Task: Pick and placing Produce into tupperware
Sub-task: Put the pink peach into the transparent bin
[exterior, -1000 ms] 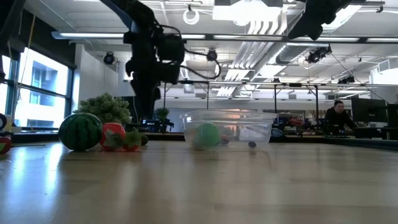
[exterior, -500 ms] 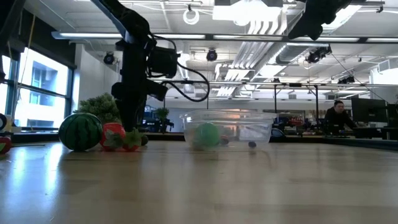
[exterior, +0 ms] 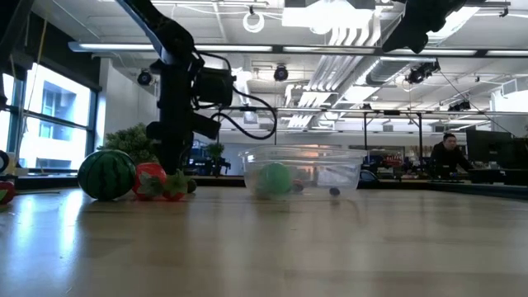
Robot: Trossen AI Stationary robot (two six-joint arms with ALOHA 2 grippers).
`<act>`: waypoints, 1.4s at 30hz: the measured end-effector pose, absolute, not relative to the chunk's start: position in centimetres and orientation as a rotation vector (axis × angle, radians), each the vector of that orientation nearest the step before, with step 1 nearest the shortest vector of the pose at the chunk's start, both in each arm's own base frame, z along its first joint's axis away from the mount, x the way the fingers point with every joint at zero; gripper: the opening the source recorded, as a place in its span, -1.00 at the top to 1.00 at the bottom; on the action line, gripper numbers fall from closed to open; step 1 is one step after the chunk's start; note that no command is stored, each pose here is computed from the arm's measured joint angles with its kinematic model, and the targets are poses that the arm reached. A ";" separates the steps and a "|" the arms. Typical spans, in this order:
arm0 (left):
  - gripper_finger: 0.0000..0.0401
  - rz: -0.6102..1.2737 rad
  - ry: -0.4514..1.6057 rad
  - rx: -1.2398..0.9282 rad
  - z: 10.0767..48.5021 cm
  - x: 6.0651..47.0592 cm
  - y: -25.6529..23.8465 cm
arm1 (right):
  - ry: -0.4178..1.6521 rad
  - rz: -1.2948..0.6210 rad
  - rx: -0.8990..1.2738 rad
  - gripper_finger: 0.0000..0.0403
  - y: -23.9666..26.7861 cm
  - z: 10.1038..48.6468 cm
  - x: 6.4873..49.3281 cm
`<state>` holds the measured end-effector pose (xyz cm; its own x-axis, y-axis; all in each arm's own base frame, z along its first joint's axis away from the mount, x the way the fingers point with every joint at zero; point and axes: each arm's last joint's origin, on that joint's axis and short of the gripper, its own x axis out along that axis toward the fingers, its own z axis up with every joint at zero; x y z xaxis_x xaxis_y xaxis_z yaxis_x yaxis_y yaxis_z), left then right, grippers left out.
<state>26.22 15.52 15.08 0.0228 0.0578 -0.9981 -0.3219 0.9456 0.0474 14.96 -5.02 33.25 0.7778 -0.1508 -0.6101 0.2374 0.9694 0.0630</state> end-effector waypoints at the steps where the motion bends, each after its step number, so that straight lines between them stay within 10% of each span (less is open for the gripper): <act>1: 0.14 0.298 1.522 -0.213 15.0 26.2 15.5 | 0.647 -0.211 0.139 0.98 -5.0 33.3 15.0; 42: 0.14 0.329 1.519 -0.211 14.5 26.0 15.4 | 0.647 -0.211 0.139 0.98 -5.0 33.3 15.0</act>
